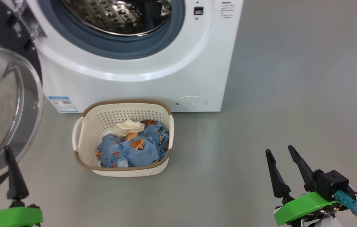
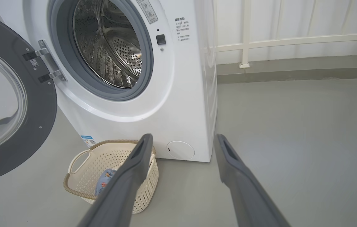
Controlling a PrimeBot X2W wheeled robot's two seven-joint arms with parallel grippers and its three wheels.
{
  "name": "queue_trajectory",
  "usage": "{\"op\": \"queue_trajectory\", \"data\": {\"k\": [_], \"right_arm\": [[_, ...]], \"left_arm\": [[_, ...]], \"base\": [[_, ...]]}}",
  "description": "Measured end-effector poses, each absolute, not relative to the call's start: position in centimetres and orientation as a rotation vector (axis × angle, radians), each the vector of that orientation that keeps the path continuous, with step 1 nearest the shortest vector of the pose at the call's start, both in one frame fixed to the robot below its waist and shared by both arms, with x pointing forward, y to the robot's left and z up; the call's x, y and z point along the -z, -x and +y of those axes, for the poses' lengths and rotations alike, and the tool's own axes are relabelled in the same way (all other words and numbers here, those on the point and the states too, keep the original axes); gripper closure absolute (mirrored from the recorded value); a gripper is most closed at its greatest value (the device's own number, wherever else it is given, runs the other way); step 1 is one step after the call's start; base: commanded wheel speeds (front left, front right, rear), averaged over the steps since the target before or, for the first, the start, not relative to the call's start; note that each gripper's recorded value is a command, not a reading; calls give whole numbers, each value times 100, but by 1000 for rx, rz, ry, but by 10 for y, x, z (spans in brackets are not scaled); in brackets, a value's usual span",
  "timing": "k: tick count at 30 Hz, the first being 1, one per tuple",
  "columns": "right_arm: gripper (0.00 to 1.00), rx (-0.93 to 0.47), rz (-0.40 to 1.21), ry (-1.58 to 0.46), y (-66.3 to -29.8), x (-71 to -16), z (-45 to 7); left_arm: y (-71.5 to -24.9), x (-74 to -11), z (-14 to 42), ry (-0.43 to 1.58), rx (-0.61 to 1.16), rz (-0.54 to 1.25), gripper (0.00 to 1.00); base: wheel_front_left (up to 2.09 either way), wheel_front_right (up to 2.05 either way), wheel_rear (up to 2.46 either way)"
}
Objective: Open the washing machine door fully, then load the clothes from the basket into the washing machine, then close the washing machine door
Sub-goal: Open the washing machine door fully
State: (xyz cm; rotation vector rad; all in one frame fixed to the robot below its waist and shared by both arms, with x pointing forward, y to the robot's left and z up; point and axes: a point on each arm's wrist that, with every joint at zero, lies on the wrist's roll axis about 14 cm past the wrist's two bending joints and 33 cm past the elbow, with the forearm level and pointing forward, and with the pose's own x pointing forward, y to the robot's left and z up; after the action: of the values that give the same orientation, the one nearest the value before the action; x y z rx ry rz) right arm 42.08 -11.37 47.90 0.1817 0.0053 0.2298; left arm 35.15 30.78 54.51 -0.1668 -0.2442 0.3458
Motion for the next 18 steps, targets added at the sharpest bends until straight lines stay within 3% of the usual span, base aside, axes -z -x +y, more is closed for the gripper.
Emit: {"op": "queue_trajectory", "data": {"k": [18], "right_arm": [[0, -99, -77, -158, -382, -506, -163]], "left_arm": [[-364, -518, 217, 102, -52, -127, 0]], "base": [[0, 0, 0]]}}
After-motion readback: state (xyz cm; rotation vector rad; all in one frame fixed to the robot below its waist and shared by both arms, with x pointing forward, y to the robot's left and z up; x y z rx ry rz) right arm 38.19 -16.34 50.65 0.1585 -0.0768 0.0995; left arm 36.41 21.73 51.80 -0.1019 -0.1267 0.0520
